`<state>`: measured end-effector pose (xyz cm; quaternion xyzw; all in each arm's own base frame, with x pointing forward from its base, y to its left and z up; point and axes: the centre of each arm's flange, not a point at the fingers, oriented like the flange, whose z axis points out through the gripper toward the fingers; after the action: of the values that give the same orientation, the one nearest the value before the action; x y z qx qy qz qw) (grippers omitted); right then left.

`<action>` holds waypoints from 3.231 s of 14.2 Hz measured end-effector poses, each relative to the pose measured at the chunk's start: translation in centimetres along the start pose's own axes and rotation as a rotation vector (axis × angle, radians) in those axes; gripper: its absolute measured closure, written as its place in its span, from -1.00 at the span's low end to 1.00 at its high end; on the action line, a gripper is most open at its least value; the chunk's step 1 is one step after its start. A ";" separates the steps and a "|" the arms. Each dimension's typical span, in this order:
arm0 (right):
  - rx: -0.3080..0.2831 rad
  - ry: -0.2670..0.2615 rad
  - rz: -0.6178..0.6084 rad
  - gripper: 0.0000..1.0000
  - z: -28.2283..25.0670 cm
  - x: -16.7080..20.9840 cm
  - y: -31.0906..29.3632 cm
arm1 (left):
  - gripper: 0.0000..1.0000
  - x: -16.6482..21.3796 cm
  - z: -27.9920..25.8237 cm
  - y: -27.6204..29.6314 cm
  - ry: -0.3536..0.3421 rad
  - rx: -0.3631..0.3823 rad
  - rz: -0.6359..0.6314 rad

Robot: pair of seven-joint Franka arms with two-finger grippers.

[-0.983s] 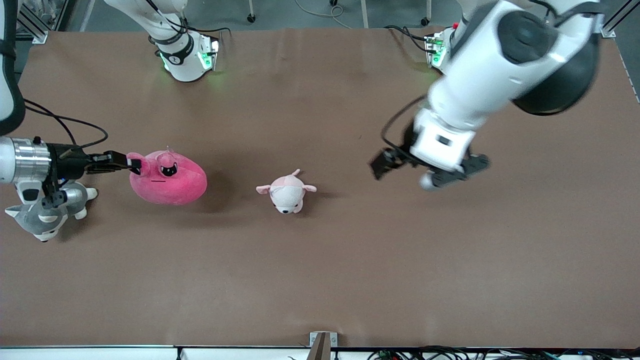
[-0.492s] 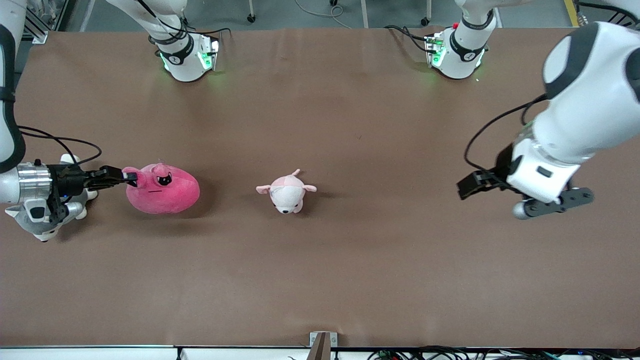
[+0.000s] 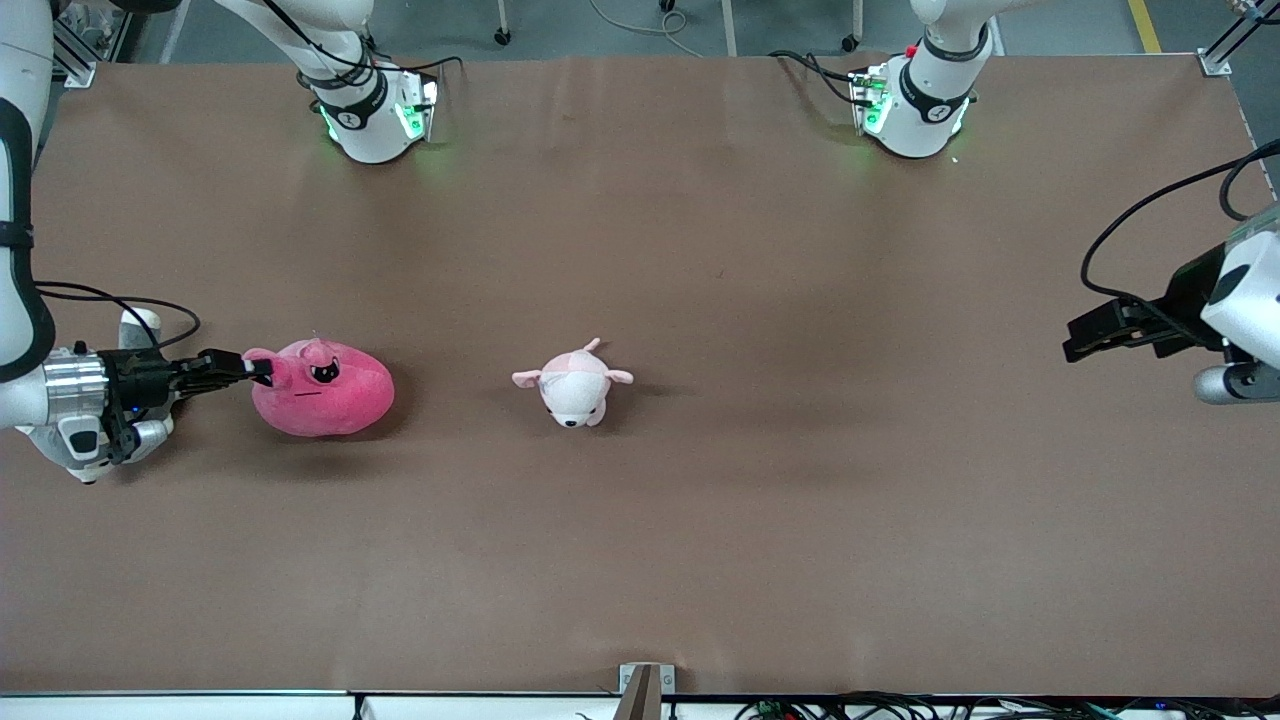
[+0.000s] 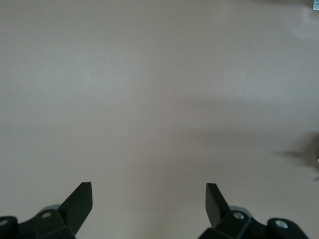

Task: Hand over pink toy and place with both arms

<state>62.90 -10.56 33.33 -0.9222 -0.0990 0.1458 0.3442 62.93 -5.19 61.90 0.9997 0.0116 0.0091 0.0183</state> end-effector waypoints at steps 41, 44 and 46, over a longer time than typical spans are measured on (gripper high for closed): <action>0.041 0.022 0.008 -1.00 -6.5 1.0 -2.3 | -1.00 -10.1 -4.8 -1.1 -0.046 0.056 0.082; -0.060 0.026 0.057 -1.00 -10.2 -0.4 -6.3 | -1.00 -10.0 -4.2 0.0 -0.041 0.056 0.099; -0.168 0.037 0.093 -1.00 -12.0 -1.3 -10.9 | -1.00 -9.9 -3.8 0.0 -0.040 0.056 0.099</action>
<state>64.84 -10.08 49.51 -0.9539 -0.0615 0.1356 0.2605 52.95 -5.27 65.54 0.9992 -0.0380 -0.0104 -0.0101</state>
